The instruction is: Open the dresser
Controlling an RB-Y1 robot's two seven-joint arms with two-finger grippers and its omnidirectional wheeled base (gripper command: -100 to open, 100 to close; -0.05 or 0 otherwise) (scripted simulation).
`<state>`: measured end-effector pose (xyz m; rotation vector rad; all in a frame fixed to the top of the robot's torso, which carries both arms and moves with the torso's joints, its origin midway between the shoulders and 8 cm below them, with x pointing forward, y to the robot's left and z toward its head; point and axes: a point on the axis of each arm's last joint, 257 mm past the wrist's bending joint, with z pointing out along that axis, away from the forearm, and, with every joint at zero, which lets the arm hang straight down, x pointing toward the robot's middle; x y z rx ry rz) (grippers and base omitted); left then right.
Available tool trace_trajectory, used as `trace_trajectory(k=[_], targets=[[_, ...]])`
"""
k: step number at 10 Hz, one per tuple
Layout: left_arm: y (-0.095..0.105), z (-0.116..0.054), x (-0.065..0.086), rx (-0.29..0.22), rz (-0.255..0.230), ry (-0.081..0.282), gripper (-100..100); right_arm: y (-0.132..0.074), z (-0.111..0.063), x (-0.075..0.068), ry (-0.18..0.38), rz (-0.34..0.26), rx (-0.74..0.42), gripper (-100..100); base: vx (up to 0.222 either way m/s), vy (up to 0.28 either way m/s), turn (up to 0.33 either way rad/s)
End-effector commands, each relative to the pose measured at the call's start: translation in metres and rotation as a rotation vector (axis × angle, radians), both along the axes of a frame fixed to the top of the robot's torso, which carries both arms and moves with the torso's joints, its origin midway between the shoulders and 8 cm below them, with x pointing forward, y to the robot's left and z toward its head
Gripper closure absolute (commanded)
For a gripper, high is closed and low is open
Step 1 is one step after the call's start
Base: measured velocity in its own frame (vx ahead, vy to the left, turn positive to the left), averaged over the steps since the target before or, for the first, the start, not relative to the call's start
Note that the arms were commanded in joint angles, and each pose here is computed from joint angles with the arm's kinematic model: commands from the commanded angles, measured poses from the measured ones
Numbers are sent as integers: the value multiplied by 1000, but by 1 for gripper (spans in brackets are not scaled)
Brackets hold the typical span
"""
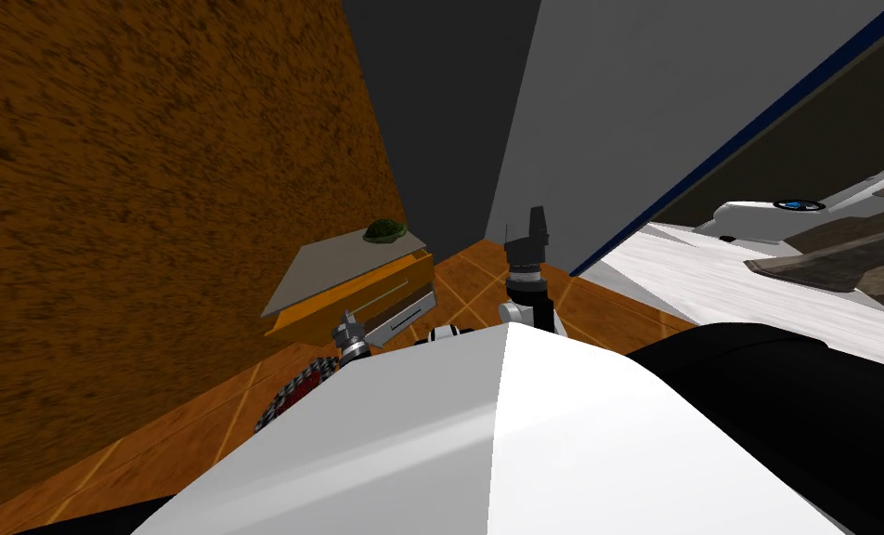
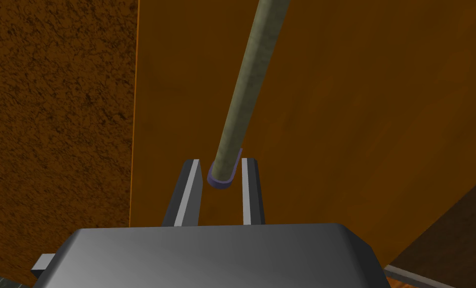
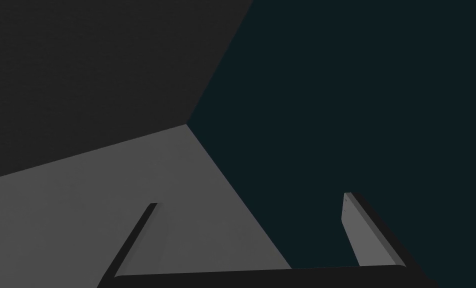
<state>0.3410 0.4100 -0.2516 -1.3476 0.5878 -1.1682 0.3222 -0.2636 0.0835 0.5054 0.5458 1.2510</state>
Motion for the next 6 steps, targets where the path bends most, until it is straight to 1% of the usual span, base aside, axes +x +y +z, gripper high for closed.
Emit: trace_trajectory(k=[1, 2, 3, 6], targets=[[-3, -4, -4, -5, -3, 12, 100, 0, 0, 0, 0, 0, 0, 0, -167, -100, 13], [-1, -2, -4, -1, 0, 5, 100, 0, 0, 0, 0, 0, 0, 0, -79, -48, 9], [-3, -4, -7, -4, -2, 12, 100, 0, 0, 0, 0, 0, 0, 0, -108, -55, 10], [-5, -5, -10, -5, -7, 15, 100, 0, 0, 0, 0, 0, 0, 0, -167, -88, 11]])
